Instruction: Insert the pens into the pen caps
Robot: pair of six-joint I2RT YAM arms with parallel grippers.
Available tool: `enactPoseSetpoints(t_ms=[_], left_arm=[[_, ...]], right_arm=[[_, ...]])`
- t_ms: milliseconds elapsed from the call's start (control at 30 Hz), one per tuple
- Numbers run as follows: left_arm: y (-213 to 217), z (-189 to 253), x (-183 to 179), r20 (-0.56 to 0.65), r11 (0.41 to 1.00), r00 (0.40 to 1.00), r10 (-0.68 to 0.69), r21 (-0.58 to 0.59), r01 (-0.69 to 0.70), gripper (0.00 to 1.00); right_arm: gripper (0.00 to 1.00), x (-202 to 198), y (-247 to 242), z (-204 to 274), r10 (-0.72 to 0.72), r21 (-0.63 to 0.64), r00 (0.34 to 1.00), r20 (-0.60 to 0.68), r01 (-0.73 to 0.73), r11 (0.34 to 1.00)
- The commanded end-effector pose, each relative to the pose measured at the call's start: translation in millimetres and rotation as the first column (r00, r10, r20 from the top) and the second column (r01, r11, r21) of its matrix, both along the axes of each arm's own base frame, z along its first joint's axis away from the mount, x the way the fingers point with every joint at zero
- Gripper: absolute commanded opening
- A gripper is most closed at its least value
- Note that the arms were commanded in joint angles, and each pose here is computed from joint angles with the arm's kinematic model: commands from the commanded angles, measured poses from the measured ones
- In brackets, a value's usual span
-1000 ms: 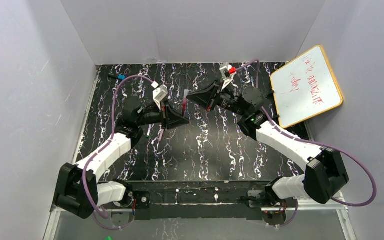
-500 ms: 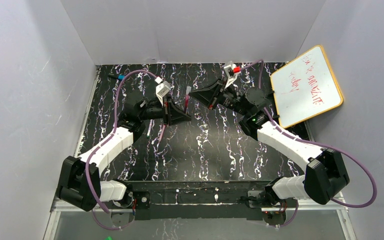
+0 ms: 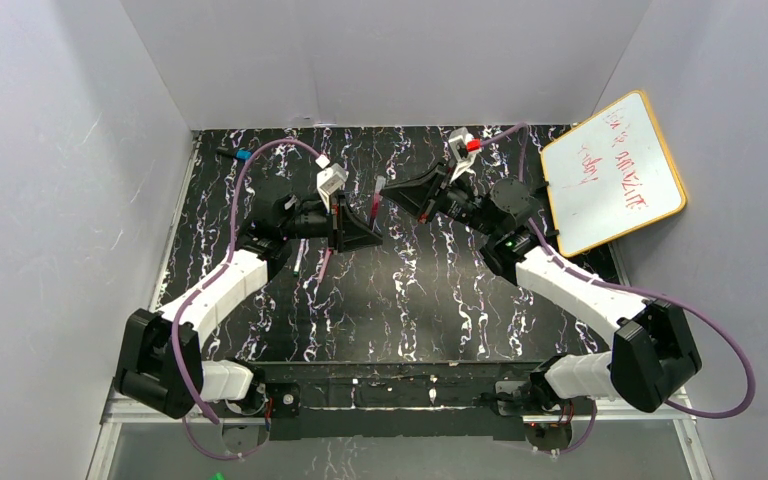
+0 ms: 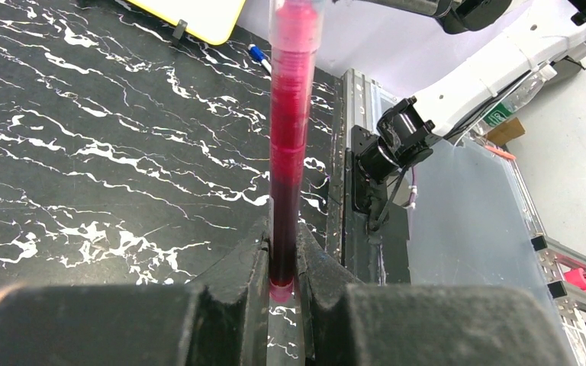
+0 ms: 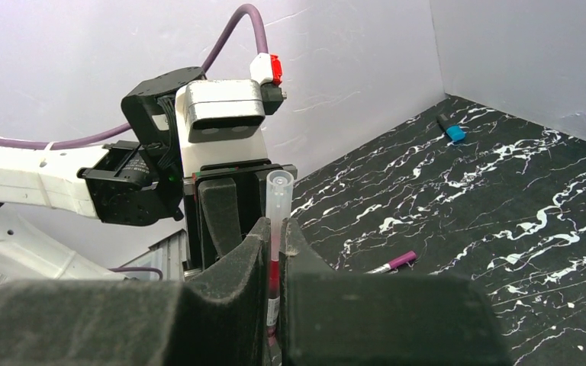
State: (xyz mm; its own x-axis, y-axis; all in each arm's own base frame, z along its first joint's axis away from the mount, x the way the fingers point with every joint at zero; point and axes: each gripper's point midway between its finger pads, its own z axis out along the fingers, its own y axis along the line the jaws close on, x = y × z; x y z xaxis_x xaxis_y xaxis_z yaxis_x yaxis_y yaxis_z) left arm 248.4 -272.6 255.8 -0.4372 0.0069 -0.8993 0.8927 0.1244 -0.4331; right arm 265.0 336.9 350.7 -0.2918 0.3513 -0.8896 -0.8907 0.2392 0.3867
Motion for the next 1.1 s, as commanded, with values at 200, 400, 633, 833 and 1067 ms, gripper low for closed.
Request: enactPoseSetpoints(t_ms=[200, 400, 633, 833, 1067], left_arm=[[0, 64, 29, 0.217, 0.993, 0.971, 0.097, -0.083, -0.081, 0.00], [-1, 69, 30, 0.233, 0.994, 0.968, 0.092, -0.077, -0.076, 0.00], [-1, 76, 33, 0.254, 0.994, 0.963, 0.093, -0.077, -0.076, 0.00], [-2, 84, 40, 0.277, 0.994, 0.956, 0.098, -0.073, -0.081, 0.00], [-4, 89, 45, 0.286, 0.994, 0.954, 0.093, -0.075, -0.074, 0.00]], right_arm=[[0.01, -53, 14, -77, 0.192, -0.183, 0.962, -0.195, -0.228, 0.956], [0.01, -53, 14, -84, 0.179, -0.199, 0.959, -0.218, -0.223, 0.954], [0.01, -57, 17, -92, 0.178, -0.219, 0.955, -0.236, -0.231, 0.948], [0.01, -62, 19, -100, 0.182, -0.234, 0.951, -0.250, -0.242, 0.942], [0.01, -67, 19, -109, 0.183, -0.245, 0.945, -0.270, -0.252, 0.936]])
